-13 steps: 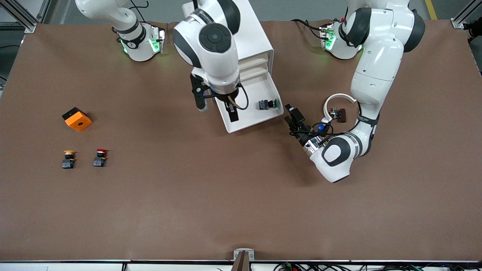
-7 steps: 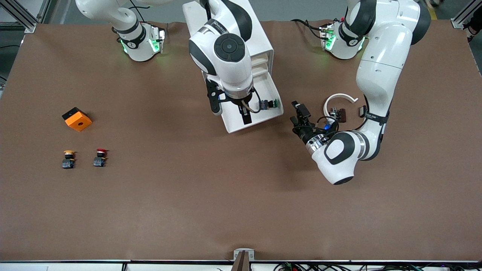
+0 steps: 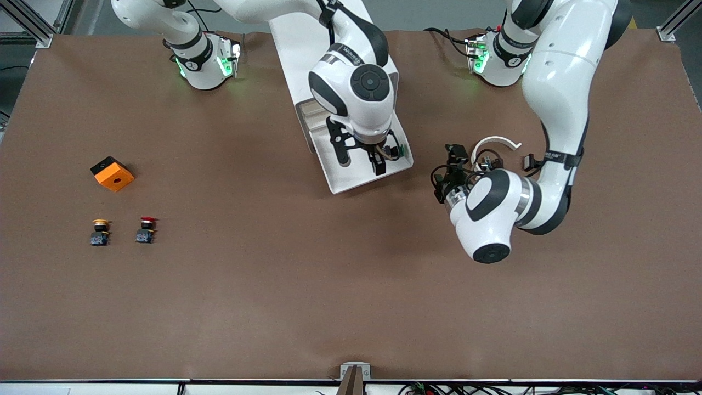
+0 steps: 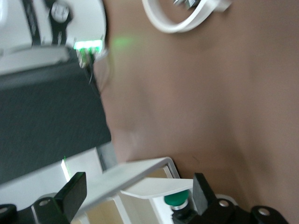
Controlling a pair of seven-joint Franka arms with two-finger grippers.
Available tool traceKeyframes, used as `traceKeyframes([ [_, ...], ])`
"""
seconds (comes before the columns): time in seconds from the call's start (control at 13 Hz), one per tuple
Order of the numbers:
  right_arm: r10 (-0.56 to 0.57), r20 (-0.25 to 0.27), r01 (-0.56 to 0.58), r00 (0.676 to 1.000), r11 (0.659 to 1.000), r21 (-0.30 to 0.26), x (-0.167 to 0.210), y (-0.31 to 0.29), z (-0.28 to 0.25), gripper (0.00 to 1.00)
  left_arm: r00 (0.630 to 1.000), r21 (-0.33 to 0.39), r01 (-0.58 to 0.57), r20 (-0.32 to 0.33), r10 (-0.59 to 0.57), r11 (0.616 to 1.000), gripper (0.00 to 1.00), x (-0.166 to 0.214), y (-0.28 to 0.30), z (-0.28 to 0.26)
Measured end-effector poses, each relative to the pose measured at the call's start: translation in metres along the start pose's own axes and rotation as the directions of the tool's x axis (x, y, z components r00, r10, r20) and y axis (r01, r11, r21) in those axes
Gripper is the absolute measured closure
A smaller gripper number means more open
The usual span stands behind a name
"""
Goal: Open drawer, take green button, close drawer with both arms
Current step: 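Grasp the green button with the right gripper and lift it out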
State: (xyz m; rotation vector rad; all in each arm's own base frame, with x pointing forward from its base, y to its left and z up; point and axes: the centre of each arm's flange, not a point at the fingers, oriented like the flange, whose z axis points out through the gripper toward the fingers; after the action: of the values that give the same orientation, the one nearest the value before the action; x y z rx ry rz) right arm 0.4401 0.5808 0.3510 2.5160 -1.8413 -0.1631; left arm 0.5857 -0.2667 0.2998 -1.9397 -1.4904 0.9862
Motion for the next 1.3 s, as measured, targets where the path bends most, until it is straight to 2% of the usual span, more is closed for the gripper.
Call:
traceKeyframes([
  [0.23,-0.024,0.005,0.024,1.000,1.000,-0.014,-0.021,0.014,0.011,0.00,0.980,-0.083,-0.169,-0.120,0.159,0.982,0.00,0.019,-0.039,-0.041],
  [0.54,-0.005,-0.002,0.005,1.000,1.000,-0.024,-0.038,0.023,0.039,0.00,0.922,-0.136,-0.366,-0.191,0.338,0.921,0.00,0.056,-0.075,-0.081],
  [0.84,0.019,0.003,-0.019,1.000,1.000,-0.011,-0.039,0.016,0.069,0.00,0.838,-0.232,-0.528,-0.295,0.458,0.817,0.00,0.048,-0.098,-0.112],
  [1.07,0.026,-0.006,-0.026,1.000,1.000,-0.013,-0.035,0.013,0.078,0.00,0.759,-0.245,-0.637,-0.364,0.539,0.731,0.00,0.042,-0.102,-0.120],
  [1.3,0.029,-0.013,-0.030,0.999,0.999,-0.019,-0.033,0.012,0.084,0.00,0.703,-0.286,-0.700,-0.442,0.557,0.655,0.00,0.039,-0.097,-0.119],
])
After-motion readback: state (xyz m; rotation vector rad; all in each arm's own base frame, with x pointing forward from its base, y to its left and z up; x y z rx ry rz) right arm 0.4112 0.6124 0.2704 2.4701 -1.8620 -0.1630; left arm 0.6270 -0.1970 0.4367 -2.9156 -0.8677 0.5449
